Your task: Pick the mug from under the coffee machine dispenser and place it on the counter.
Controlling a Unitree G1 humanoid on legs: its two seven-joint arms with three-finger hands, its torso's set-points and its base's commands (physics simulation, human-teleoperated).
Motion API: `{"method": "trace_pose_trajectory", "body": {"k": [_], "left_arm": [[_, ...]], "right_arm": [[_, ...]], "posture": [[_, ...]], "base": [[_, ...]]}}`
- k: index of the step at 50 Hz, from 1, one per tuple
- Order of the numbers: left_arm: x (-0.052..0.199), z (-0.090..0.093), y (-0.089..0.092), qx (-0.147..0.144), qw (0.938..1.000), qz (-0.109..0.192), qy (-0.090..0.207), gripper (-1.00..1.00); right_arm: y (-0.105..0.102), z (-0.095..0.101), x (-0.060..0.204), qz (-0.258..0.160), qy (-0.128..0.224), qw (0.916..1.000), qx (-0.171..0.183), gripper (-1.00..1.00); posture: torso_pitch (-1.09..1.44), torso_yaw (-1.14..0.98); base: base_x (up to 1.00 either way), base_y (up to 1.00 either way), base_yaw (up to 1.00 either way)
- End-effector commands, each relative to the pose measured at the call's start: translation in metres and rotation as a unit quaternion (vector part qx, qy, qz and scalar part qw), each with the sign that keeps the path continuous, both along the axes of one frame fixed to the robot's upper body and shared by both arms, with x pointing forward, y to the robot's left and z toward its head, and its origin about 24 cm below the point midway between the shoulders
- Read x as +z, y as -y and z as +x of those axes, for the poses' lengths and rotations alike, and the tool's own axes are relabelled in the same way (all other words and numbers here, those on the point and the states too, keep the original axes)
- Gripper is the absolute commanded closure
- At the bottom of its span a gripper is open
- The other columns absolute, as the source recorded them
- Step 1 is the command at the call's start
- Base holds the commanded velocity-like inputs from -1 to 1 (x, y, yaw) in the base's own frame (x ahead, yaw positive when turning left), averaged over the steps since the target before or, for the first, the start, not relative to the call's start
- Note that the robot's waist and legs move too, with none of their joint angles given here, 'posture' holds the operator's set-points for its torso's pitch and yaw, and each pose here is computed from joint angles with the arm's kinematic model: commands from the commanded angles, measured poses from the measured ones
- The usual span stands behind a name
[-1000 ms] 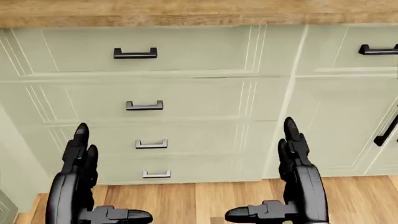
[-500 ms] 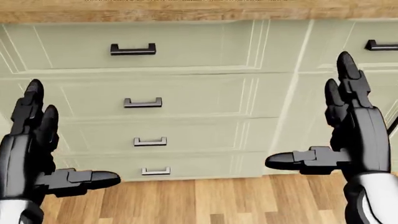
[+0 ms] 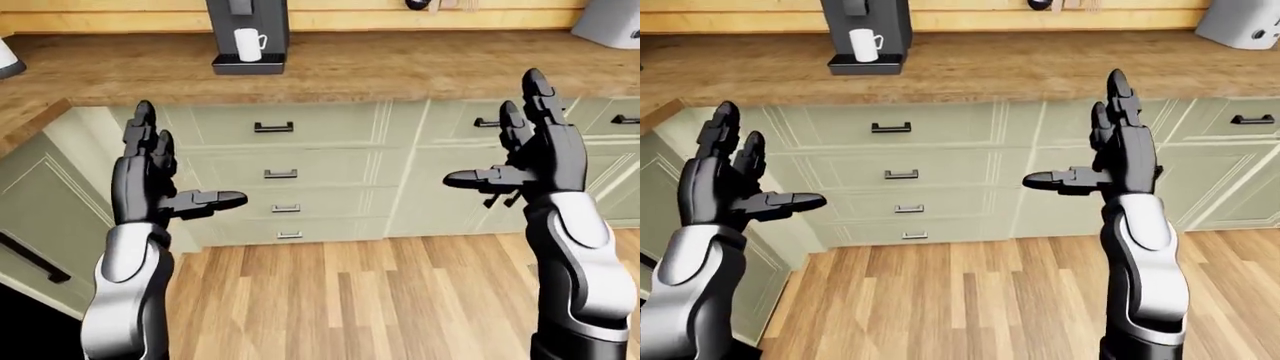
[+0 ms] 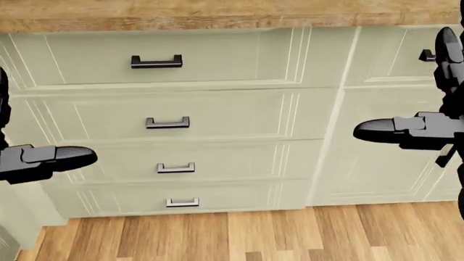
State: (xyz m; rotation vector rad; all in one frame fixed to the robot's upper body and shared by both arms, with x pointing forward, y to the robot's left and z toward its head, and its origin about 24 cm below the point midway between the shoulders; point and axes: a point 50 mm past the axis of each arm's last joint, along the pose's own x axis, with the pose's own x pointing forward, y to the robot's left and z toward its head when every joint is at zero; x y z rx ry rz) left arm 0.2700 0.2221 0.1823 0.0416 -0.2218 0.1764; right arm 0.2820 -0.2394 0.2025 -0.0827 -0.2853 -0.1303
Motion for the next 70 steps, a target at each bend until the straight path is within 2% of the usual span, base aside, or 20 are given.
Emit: {"method": "trace_pose_trajectory", "body": {"k": [1,9,17,22,33,70], "left_arm": [[0.022,-0.005,0.000,0.001,0.9985,0.013,0.053,-1.00],[0.031,-0.009,-0.001,0.002,0.9981,0.008,0.061,-1.00],[0.045,-0.013,-0.007,0.008,0.9974,0.001,0.072,-1.00],[0.055,-0.017,-0.015,0.022,0.9961,0.012,0.084,-1.00],[0.072,-0.022,-0.019,0.032,0.9943,0.015,0.101,-1.00],[0.087,-0.027,-0.026,0.046,0.9921,0.024,0.114,-1.00]], "right_arm": [[0.000,-0.006,0.021,-0.014,0.051,0.9986,0.000,-1.00],[0.000,-0.007,0.025,-0.016,0.056,0.9983,-0.001,-1.00],[0.003,-0.012,0.046,-0.024,0.075,0.9969,-0.002,-1.00],[0.006,-0.013,0.055,-0.027,0.085,0.9960,-0.005,-1.00],[0.010,-0.015,0.067,-0.031,0.096,0.9948,-0.011,-1.00],[0.014,-0.019,0.080,-0.049,0.109,0.9928,-0.015,-1.00]], "posture": [[0.00,0.00],[0.00,0.00],[0.00,0.00],[0.00,0.00],[0.00,0.00],[0.00,0.00]], "base": [[0.14,0.00,0.00],[0.16,0.00,0.00],[0.16,0.00,0.00],[0.16,0.00,0.00],[0.16,0.00,0.00],[0.11,0.00,0.00]]}}
